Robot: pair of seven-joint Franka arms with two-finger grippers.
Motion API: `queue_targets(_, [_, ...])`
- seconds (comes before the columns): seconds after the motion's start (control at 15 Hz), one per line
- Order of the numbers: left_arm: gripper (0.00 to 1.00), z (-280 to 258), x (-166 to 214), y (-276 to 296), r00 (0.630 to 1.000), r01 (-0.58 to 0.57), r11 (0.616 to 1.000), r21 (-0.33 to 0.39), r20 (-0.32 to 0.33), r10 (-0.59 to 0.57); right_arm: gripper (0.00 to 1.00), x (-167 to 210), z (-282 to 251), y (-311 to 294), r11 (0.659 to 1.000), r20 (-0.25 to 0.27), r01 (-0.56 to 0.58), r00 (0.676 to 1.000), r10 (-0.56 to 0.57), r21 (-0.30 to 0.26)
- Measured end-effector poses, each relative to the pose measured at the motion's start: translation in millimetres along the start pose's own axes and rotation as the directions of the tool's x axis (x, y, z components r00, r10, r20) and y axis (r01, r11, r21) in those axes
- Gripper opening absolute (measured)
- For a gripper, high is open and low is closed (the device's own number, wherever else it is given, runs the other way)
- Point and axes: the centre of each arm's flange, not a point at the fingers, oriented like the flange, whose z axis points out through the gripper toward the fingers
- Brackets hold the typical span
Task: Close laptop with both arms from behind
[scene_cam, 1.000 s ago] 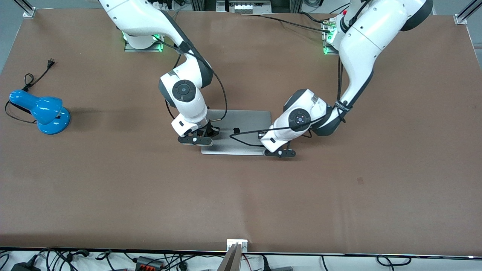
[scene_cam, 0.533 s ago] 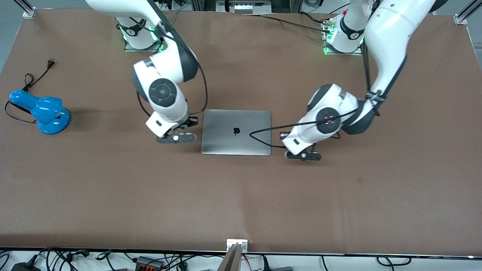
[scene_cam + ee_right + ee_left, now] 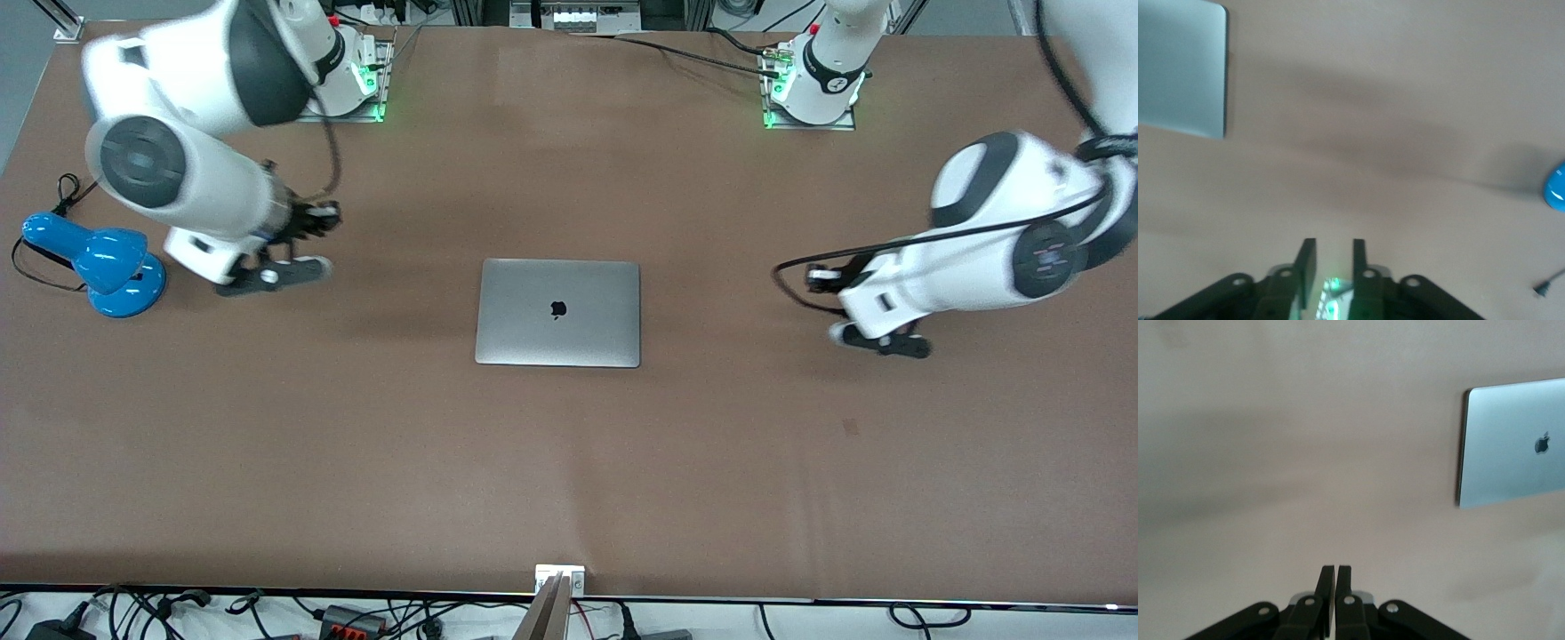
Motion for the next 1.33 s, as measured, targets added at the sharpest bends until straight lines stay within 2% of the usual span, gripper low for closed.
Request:
queue_targets(0.07, [0.10, -17, -9, -10, 1.000, 0.008, 1.000, -0.001, 0.014, -0.008, 0.45, -12, -10, 20, 1.000, 0.005, 0.001, 1.000, -0.001, 0.011])
queue_targets(0.2, [0.28, -43, -21, -19, 0.999, 0.018, 0.999, 0.026, 0.040, -0.019, 0.65, -33, -20, 57, 0.999, 0.036, -0.015, 0.999, 0.014, 0.033])
queue_targets(0.33, [0.45, -67, -29, -19, 0.999, 0.020, 0.998, 0.060, 0.038, -0.022, 0.83, -44, -21, 97, 0.996, 0.049, -0.061, 0.997, 0.058, 0.059])
queue_targets(0.47, [0.64, -92, -37, -21, 0.999, 0.027, 0.998, 0.061, 0.021, -0.029, 1.00, -46, -18, 131, 0.993, 0.041, -0.083, 0.996, 0.080, 0.080])
queue_targets(0.6, [0.81, -108, -41, -19, 1.000, 0.027, 0.998, 0.060, 0.002, -0.028, 1.00, -42, -18, 152, 0.992, -0.001, -0.084, 0.996, 0.084, 0.089])
queue_targets(0.73, [1.00, -112, -42, -9, 1.000, 0.016, 0.997, 0.075, -0.006, -0.015, 1.00, -34, -29, 162, 0.995, -0.038, -0.064, 0.997, 0.067, 0.072])
queue_targets(0.87, [1.00, -112, -41, -4, 1.000, 0.016, 0.990, 0.137, -0.022, -0.013, 1.00, -22, -45, 169, 0.997, -0.079, -0.063, 0.995, 0.066, 0.035])
queue_targets(1.0, [1.00, -114, -40, -7, 0.999, 0.025, 0.982, 0.188, -0.037, -0.019, 1.00, 2, -57, 175, 0.998, -0.156, -0.054, 0.986, 0.057, 0.018])
queue_targets(1.2, [1.00, -117, -41, -8, 0.999, 0.031, 0.980, 0.197, -0.043, -0.023, 1.00, 37, -62, 184, 0.999, -0.262, -0.033, 0.965, 0.028, -0.014])
queue_targets(1.33, [1.00, -122, -46, -2, 0.998, 0.037, 0.976, 0.213, -0.055, -0.026, 1.00, 44, -68, 187, 0.999, -0.320, -0.039, 0.947, 0.025, -0.036])
